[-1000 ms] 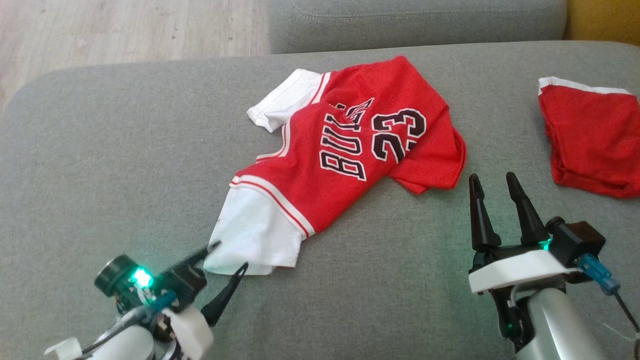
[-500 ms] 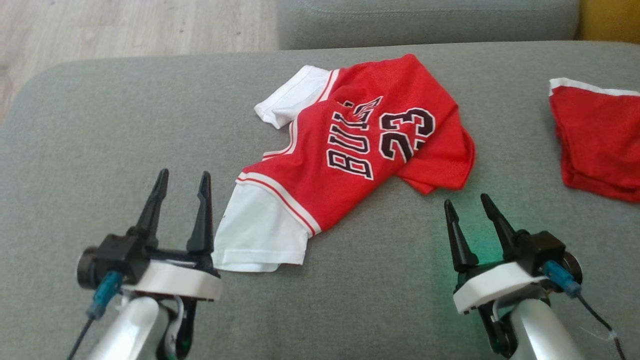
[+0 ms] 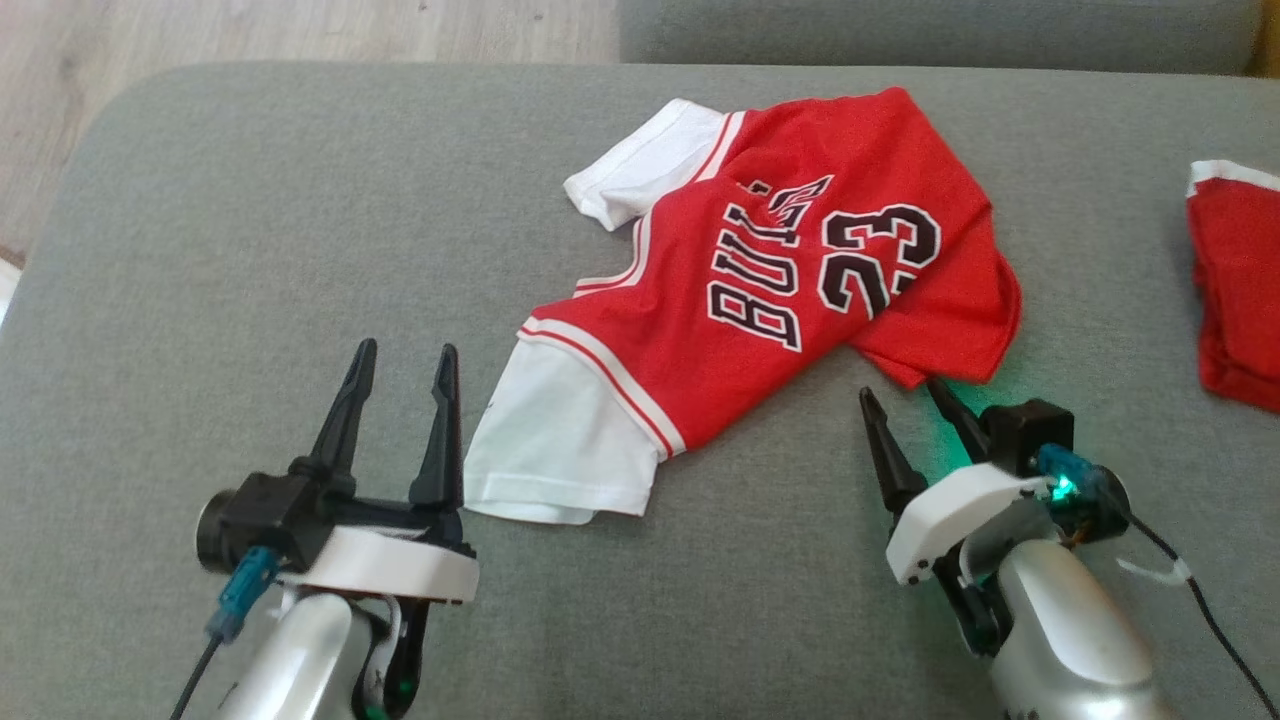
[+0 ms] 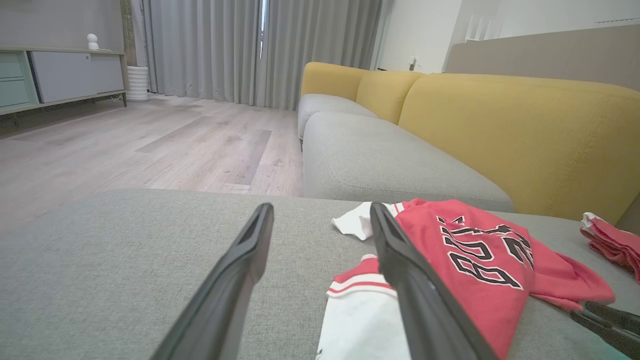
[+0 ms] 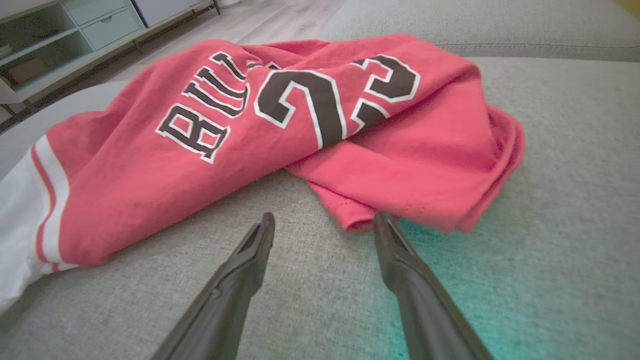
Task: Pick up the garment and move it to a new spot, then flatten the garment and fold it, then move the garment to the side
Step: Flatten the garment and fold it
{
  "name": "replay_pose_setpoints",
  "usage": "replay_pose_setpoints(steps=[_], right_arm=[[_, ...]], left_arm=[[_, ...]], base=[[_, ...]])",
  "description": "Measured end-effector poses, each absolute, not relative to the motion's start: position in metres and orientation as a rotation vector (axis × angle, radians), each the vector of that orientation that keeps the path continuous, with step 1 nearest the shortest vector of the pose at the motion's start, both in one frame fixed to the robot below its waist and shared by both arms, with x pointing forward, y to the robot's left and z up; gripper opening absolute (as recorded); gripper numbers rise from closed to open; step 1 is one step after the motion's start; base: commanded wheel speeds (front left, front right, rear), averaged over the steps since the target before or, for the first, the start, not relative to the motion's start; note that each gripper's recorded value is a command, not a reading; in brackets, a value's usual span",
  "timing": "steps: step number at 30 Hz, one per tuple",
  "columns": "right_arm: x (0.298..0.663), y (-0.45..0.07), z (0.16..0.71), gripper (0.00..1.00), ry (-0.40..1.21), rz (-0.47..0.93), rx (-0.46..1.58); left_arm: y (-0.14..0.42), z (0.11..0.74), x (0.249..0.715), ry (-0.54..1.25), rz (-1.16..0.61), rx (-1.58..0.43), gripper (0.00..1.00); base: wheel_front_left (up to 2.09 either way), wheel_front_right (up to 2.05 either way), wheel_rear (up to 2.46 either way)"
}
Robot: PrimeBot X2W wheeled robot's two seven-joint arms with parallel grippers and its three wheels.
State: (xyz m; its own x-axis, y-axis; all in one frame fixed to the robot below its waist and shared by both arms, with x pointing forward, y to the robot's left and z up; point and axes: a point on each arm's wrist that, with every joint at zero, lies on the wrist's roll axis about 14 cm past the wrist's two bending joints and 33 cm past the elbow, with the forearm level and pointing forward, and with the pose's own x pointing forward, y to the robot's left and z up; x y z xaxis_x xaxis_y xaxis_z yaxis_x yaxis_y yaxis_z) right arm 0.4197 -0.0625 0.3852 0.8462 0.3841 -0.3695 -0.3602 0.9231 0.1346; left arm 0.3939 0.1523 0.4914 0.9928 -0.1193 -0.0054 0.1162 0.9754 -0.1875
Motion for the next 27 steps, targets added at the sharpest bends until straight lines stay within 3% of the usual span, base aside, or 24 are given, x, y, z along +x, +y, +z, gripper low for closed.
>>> replay_pose_setpoints(steps=[14,15,16,17,27], right_arm=[[0.437,-0.057,0.37,1.0,0.443,0.404,0.036],[0.438,-0.057,0.37,0.93,0.444,0.406,0.03],[0.439,-0.057,0.37,0.32,0.446,0.406,0.027],[0.44,-0.057,0.37,0.0,0.446,0.407,0.021],[0.444,-0.104,0.384,0.0,0.383,0.268,0.033]], left_arm=[[0.158,0.481,0.395,0.035,-0.103,-0.195,1.0],[0.157,0.48,0.395,0.036,-0.103,-0.197,1.0],[0.158,0.48,0.395,0.036,-0.102,-0.199,1.0],[0.159,0.48,0.396,0.034,-0.099,-0.194,1.0],[0.15,0.486,0.405,0.012,-0.131,-0.194,1.0]], base=[[0.0,0.0,0.0],[0.0,0.0,0.0],[0.0,0.0,0.0],[0.0,0.0,0.0],[0.0,0.0,0.0]])
